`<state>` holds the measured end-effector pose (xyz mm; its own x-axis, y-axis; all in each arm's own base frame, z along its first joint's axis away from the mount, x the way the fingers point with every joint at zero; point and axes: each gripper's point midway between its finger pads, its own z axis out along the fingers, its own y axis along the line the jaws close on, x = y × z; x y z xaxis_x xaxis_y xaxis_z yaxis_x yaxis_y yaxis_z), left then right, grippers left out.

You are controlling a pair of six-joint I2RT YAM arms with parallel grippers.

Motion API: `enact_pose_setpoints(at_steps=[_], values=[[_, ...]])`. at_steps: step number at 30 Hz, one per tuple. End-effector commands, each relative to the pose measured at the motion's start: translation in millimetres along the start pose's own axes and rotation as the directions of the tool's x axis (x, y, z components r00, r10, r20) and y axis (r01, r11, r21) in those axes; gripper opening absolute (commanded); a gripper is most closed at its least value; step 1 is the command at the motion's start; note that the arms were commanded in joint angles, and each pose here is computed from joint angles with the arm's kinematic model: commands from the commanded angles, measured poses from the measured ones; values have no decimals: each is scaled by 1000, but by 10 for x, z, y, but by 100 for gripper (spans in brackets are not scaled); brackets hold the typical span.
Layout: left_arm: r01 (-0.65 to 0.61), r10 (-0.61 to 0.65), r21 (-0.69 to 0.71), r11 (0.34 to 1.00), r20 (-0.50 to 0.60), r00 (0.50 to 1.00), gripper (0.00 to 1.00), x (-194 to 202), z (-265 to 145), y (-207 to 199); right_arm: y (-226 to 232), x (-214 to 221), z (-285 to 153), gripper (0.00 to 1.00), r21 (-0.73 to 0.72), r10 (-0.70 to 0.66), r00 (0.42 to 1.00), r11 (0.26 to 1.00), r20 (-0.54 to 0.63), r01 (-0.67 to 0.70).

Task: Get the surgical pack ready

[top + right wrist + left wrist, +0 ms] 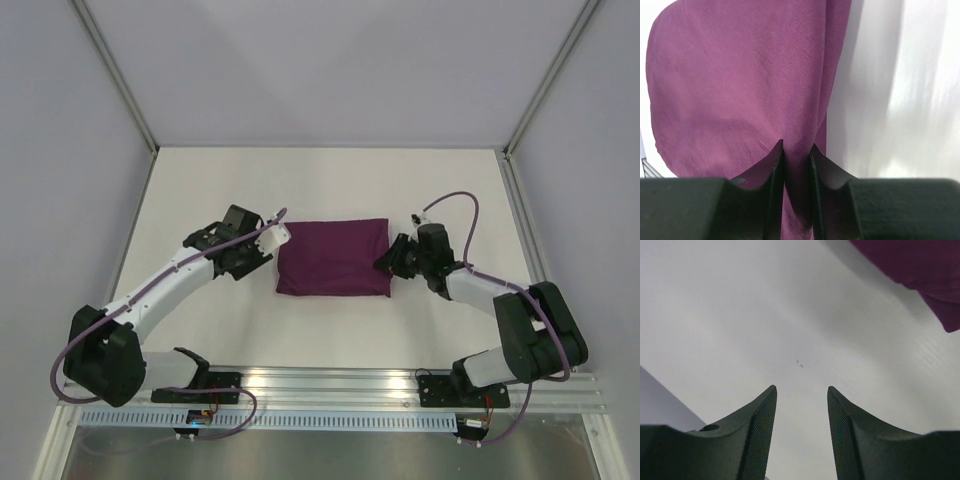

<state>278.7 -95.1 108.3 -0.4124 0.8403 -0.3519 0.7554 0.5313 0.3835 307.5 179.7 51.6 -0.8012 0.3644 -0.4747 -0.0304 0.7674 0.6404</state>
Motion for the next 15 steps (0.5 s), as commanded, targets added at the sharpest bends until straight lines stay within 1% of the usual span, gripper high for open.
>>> enact_pose_setpoints(at_steps=[1,2,3,4,5,7,8,9,10,11,12,14,15], values=[[114,-119,-76,991,-74,990,54,323,-123,176,116,272,22,1,25,56,998,998,15,-56],[141,-149,-92,986,-83,985,54,396,-143,240,177,310,45,1,24,118,993,993,26,-118],[151,-160,-102,983,-81,984,54,419,-166,266,174,322,78,1,46,134,989,990,56,-137],[161,-170,-119,980,-66,983,54,421,-222,304,223,374,107,0,45,154,986,987,62,-157],[172,-180,-131,976,-57,982,54,430,-252,338,352,472,190,1,37,160,985,986,65,-162],[188,-192,-142,972,-20,981,55,400,-346,374,550,555,277,0,18,149,987,988,55,-150],[197,-200,-143,970,-8,980,55,392,-371,382,748,567,344,1,2,129,989,992,68,-129],[203,-205,-145,968,3,979,55,391,-393,393,740,619,432,1,27,142,987,989,69,-144],[208,-207,-151,967,21,978,55,378,-437,403,832,713,480,0,17,130,990,991,53,-131],[212,-210,-154,965,29,977,55,376,-458,408,1016,651,532,1,-19,132,989,991,67,-131],[215,-212,-159,964,38,977,55,374,-480,411,1015,731,618,0,-4,134,990,991,46,-134],[225,-215,-171,959,73,974,55,346,-549,426,1186,848,700,0,-20,122,992,992,19,-122],[227,-215,-176,958,87,973,56,336,-577,436,1386,811,759,0,-50,116,993,992,26,-115]])
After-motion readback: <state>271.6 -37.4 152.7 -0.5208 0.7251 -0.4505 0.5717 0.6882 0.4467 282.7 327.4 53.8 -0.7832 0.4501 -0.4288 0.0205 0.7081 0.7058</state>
